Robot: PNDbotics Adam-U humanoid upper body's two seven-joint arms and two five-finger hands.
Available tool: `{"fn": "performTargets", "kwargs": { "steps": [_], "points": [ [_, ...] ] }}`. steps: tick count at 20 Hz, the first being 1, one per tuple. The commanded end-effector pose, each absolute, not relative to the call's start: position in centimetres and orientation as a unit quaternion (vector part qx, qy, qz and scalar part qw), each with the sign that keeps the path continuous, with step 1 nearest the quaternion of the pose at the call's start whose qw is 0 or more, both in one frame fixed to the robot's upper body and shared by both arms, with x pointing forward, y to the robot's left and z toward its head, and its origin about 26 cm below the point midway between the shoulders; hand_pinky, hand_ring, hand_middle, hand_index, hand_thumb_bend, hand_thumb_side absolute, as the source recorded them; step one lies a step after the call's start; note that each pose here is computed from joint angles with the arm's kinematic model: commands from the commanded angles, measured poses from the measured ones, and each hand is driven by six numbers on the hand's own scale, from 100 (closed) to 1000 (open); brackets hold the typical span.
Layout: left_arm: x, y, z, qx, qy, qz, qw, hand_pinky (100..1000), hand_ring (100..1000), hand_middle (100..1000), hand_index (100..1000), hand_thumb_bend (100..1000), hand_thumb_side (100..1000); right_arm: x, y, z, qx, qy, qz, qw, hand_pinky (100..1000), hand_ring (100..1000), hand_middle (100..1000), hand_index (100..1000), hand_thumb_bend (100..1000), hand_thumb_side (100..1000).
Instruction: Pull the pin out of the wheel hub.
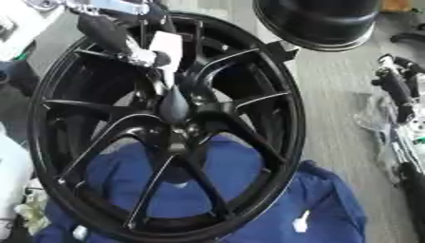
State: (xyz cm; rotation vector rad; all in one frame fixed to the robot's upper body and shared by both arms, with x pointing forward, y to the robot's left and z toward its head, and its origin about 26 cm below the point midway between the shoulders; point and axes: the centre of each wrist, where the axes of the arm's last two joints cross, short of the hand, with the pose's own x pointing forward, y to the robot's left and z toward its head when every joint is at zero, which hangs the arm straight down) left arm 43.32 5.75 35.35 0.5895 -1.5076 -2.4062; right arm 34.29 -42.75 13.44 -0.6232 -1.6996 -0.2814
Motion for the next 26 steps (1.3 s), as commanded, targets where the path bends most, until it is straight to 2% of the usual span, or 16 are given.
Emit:
{"fn": "performTargets", "kwargs": {
  "steps": [1, 8, 9, 14, 19, 23, 26],
  "points": [
    [43.0, 5.5, 36.2, 0.197, -0.476, -0.854, 0.075, 935, 858, 760, 839, 229, 745, 34.1, -43.4, 14.4, -0.28, -0.74, -0.125, 0.599, 807, 596, 547, 800, 100, 577],
    [43.1, 5.4, 36.1, 0.2, -0.474, -0.854, 0.08, 917, 836, 743, 816, 205, 623, 34.1, -43.4, 14.4, -0.279, -0.74, -0.125, 0.599, 807, 596, 547, 800, 100, 574],
    [43.2, 5.4, 36.1, 0.201, -0.474, -0.854, 0.081, 913, 832, 739, 812, 191, 586, 34.1, -43.4, 14.4, -0.279, -0.74, -0.126, 0.599, 807, 596, 547, 800, 100, 575],
    [43.2, 5.4, 36.2, 0.203, -0.477, -0.85, 0.092, 892, 807, 705, 778, 111, 510, 34.0, -43.4, 14.2, -0.278, -0.739, -0.127, 0.6, 807, 596, 547, 800, 100, 575],
    [42.9, 5.2, 36.5, 0.208, -0.482, -0.845, 0.104, 825, 705, 577, 647, 110, 238, 34.0, -43.4, 14.1, -0.278, -0.737, -0.128, 0.602, 808, 597, 547, 801, 100, 578],
    [42.6, 5.2, 37.0, 0.213, -0.493, -0.835, 0.121, 789, 653, 521, 569, 100, 240, 34.0, -43.4, 13.9, -0.278, -0.736, -0.128, 0.604, 808, 597, 547, 801, 100, 579],
    [42.3, 5.3, 37.4, 0.218, -0.501, -0.825, 0.142, 749, 596, 462, 473, 100, 244, 33.9, -43.5, 13.8, -0.279, -0.734, -0.128, 0.605, 808, 597, 548, 801, 100, 575]
  ]
}}
